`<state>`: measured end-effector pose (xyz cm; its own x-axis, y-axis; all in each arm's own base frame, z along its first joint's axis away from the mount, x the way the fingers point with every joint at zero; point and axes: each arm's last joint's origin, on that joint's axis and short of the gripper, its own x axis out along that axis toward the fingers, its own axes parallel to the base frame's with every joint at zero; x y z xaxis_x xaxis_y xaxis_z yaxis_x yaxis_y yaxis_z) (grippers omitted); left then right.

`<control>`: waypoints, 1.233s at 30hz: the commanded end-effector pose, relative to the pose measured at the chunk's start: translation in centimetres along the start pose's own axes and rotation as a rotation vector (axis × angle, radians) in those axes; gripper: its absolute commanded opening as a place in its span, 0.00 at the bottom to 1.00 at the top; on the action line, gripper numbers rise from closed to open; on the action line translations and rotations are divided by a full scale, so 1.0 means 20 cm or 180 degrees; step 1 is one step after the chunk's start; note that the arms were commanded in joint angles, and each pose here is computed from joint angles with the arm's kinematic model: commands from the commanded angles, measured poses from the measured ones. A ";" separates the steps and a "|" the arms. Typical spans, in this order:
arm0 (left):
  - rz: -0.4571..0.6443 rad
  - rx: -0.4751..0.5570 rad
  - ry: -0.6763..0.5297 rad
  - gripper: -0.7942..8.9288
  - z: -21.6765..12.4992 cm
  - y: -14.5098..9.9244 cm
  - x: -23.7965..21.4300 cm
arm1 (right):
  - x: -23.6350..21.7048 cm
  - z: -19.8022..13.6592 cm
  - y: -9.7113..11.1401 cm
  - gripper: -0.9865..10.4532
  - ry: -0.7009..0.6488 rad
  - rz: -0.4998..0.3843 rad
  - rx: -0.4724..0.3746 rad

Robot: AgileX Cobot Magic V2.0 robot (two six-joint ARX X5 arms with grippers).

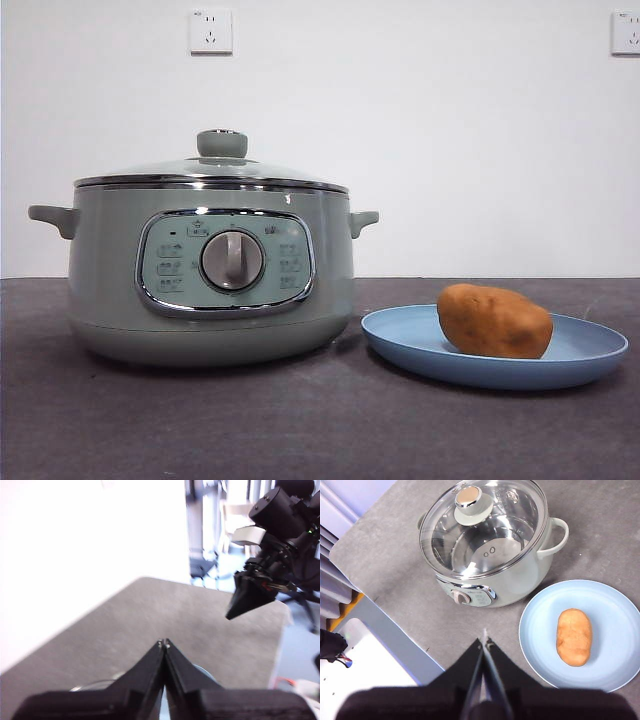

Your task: Take the potato out from the steamer,put the potato on the plate,close the lid

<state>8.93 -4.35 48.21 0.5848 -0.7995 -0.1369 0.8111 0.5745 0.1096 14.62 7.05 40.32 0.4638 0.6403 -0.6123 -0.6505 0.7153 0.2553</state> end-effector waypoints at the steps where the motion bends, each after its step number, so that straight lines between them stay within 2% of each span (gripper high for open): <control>1: 0.0105 -0.0198 0.0010 0.08 -0.20 -0.01 0.02 | -0.01 0.00 0.00 0.09 -0.0025 -0.0008 -0.0036; 6: 0.0375 -0.0344 -0.0156 0.08 -0.52 -0.05 0.04 | -0.01 0.00 0.00 0.09 -0.0025 -0.0008 -0.0037; 12: 0.1060 -0.0587 -0.0619 0.08 -0.85 -0.07 0.05 | -0.01 0.00 0.00 0.09 -0.0025 -0.0008 -0.0036; 16: 0.1459 -0.0705 -0.0725 0.08 -1.05 -0.08 0.08 | -0.01 0.00 0.00 0.09 -0.0025 -0.0008 -0.0036; 26: 0.1524 -0.0897 -0.0728 0.08 -1.42 -0.10 0.14 | -0.01 0.00 0.00 0.09 -0.0025 -0.0008 -0.0036; 31: 0.1691 -0.1055 -0.0728 0.08 -1.52 -0.10 0.15 | -0.01 0.00 0.00 0.09 -0.0025 -0.0008 -0.0036; 37: 0.1900 -0.1219 -0.0520 0.08 -1.59 -0.10 0.16 | -0.01 0.00 0.00 0.09 -0.0024 -0.0008 -0.0036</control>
<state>9.35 -2.51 16.87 0.9394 -0.3427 0.0100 0.3363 0.9154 -0.2214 14.62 7.05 40.32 0.4638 0.6403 -0.6123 -0.6505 0.7153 0.2553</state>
